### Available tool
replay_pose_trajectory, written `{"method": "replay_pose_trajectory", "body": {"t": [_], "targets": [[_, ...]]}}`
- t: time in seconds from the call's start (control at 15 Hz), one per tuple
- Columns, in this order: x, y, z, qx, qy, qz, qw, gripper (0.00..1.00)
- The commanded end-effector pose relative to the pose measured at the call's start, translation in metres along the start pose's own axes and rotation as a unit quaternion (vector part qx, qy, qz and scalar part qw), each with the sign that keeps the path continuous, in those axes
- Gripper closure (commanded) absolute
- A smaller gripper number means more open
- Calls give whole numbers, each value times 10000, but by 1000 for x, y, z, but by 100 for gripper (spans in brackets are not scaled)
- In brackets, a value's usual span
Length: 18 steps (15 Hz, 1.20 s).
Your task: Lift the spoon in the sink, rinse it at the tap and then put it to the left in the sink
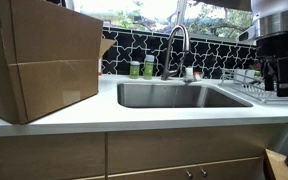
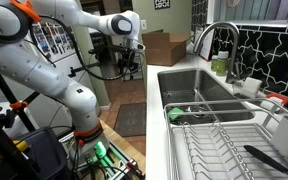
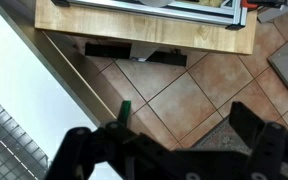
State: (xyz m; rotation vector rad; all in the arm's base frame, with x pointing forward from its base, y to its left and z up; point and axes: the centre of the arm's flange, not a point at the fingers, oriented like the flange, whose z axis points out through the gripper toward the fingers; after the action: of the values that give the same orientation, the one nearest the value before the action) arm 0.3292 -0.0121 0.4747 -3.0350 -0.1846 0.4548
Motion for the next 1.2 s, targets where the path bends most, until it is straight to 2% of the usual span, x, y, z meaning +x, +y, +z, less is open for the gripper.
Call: {"method": "replay_pose_trajectory", "body": {"t": [0.0,0.27,0.33,0.53,0.67,0.87,1.0,1.07,1.13], "targets": [[0,0,0,0,0,0,10000,0],[0,0,0,0,0,0,10000,0],[13,22,-4,223,56,364,9991,0],[26,92,-16,484,459,1055,9922,0],[33,140,-16,611,880,1491,9830,0],[48,201,0,757,1068,1660,9774,0],[61,225,14,821,1135,1813,9734,0],[34,201,5,692,1163,1759,9751,0],[41,210,12,704,1145,1818,9741,0]]}}
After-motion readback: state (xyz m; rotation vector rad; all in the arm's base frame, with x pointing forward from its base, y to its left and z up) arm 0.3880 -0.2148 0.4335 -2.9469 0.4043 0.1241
